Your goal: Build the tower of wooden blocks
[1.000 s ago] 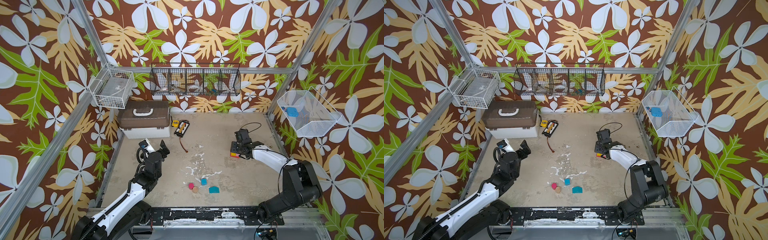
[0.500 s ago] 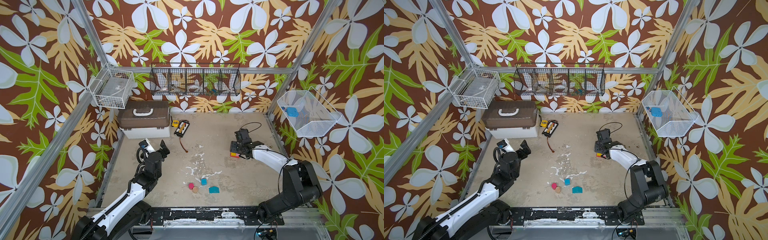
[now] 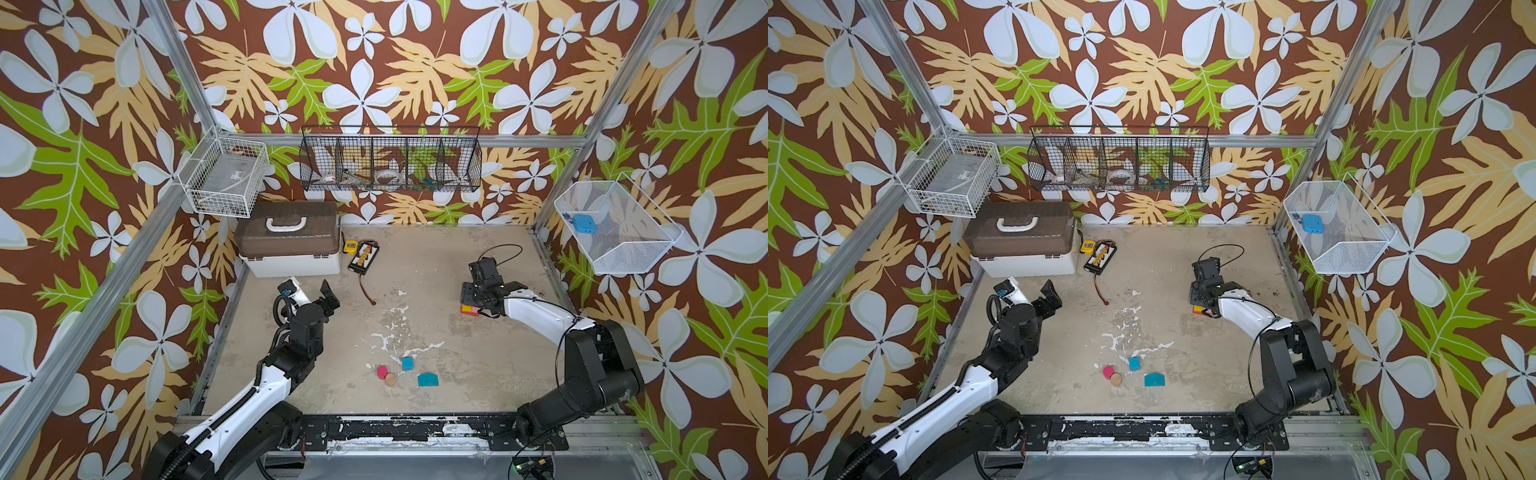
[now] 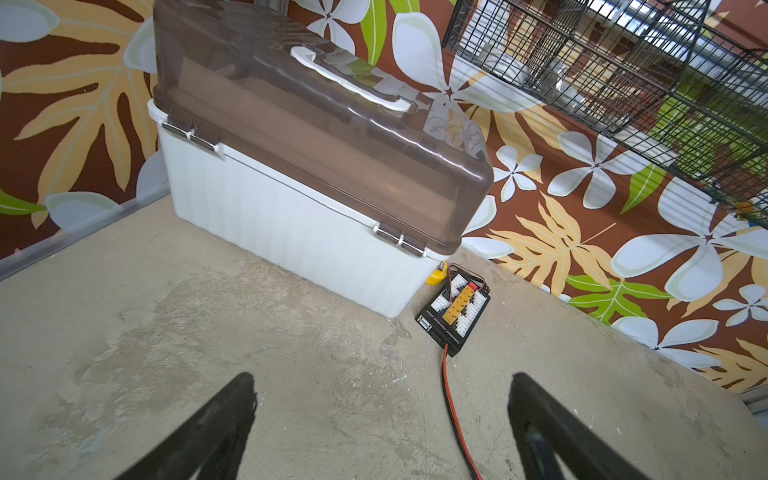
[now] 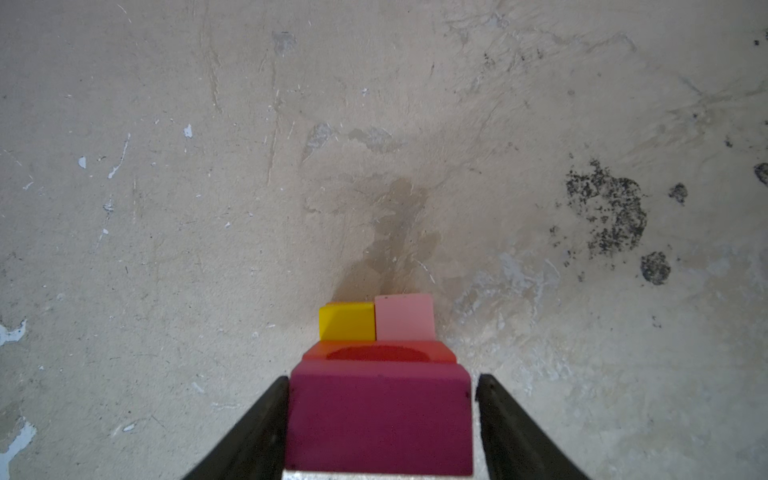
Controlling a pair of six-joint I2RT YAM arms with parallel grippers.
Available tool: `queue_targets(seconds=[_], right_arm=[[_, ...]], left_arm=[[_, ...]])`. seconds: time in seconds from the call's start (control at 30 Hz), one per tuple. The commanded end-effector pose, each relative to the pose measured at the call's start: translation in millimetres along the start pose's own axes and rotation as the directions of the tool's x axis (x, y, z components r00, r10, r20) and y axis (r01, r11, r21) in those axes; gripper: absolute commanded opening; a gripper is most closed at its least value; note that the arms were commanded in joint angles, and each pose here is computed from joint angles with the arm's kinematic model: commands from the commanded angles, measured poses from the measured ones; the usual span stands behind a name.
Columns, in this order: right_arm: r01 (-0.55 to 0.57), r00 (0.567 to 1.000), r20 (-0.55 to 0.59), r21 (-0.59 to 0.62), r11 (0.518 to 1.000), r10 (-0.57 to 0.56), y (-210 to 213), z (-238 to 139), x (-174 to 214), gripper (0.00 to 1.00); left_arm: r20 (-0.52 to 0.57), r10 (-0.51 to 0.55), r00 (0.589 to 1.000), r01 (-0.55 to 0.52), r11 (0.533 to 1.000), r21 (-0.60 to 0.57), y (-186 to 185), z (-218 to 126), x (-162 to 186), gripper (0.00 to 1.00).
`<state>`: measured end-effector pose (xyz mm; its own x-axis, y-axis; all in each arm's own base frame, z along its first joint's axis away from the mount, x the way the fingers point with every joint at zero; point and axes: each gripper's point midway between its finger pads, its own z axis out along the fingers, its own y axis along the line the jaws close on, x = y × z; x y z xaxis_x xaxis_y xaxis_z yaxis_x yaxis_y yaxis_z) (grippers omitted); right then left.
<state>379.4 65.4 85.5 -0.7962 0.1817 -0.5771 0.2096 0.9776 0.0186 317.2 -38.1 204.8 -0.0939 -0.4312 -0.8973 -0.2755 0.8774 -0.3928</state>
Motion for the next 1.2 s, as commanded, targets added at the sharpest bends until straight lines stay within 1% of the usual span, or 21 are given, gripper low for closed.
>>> queue_targets(seconds=[0.0,0.07,0.2,0.3,0.37,0.47,0.53,0.67,0.77,0.83,0.9,0.97,1.17], right_arm=[[-0.001,1.0,0.014,0.008,1.0,0.001,-1.9,-7.4,-5.3,0.71],[-0.005,0.999,0.044,-0.009,1.0,0.005,-0.6,-20.5,-10.0,0.72],[0.007,0.989,0.15,-0.025,1.0,-0.003,7.2,-65.6,-15.4,0.79],[0.027,0.97,0.242,-0.114,0.993,0.002,31.4,-108.3,-3.2,0.81],[0.054,0.957,0.29,-0.229,0.972,0.015,57.2,-133.5,15.1,0.81],[0.139,0.949,0.316,-0.405,0.904,-0.005,104.0,-164.0,51.3,0.81],[0.194,0.948,0.316,-0.443,0.875,-0.05,126.2,-175.9,75.4,0.79],[0.306,0.931,0.319,-0.418,0.856,-0.178,160.6,-183.4,125.4,0.76],[0.377,0.917,0.286,-0.392,0.84,-0.278,182.6,-174.1,161.6,0.72],[0.409,0.907,0.266,-0.37,0.834,-0.327,192.1,-163.6,178.1,0.68],[0.413,0.907,0.242,-0.35,0.841,-0.345,196.1,-152.9,187.1,0.64],[0.418,0.906,0.228,-0.358,0.835,-0.356,200.4,-147.4,195.6,0.61],[0.477,0.878,0.241,-0.403,0.781,-0.413,215.4,-158.1,231.9,0.61]], left_arm=[[0.021,-0.02,1.0,0.02,1.0,0.007,-3.1,0.0,-7.4,0.96],[0.022,-0.021,1.0,0.021,1.0,0.006,-3.1,-0.2,-7.8,0.96],[0.02,-0.02,1.0,0.02,1.0,0.005,-2.6,0.0,-6.8,0.96],[0.022,-0.022,1.0,0.022,1.0,0.007,-3.3,-0.3,-7.8,0.96],[0.023,-0.025,0.999,0.025,1.0,0.009,-3.7,-0.4,-8.1,0.96],[0.021,-0.027,0.999,0.027,1.0,0.01,-4.0,0.0,-8.1,0.96],[0.02,-0.028,0.999,0.028,1.0,0.013,-4.7,0.1,-8.1,0.96],[0.019,-0.033,0.999,0.033,0.999,0.019,-5.8,-0.6,-8.9,0.96],[0.023,-0.037,0.999,0.037,0.999,0.021,-5.6,-2.0,-10.7,0.96],[0.027,-0.039,0.999,0.039,0.999,0.021,-4.9,-2.8,-11.4,0.96],[0.026,-0.039,0.999,0.038,0.999,0.021,-4.7,-3.1,-11.4,0.96],[0.029,-0.043,0.999,0.042,0.999,0.021,-4.6,-3.3,-12.1,0.96],[0.028,-0.044,0.999,0.043,0.999,0.023,-5.4,-3.0,-12.1,0.96]])
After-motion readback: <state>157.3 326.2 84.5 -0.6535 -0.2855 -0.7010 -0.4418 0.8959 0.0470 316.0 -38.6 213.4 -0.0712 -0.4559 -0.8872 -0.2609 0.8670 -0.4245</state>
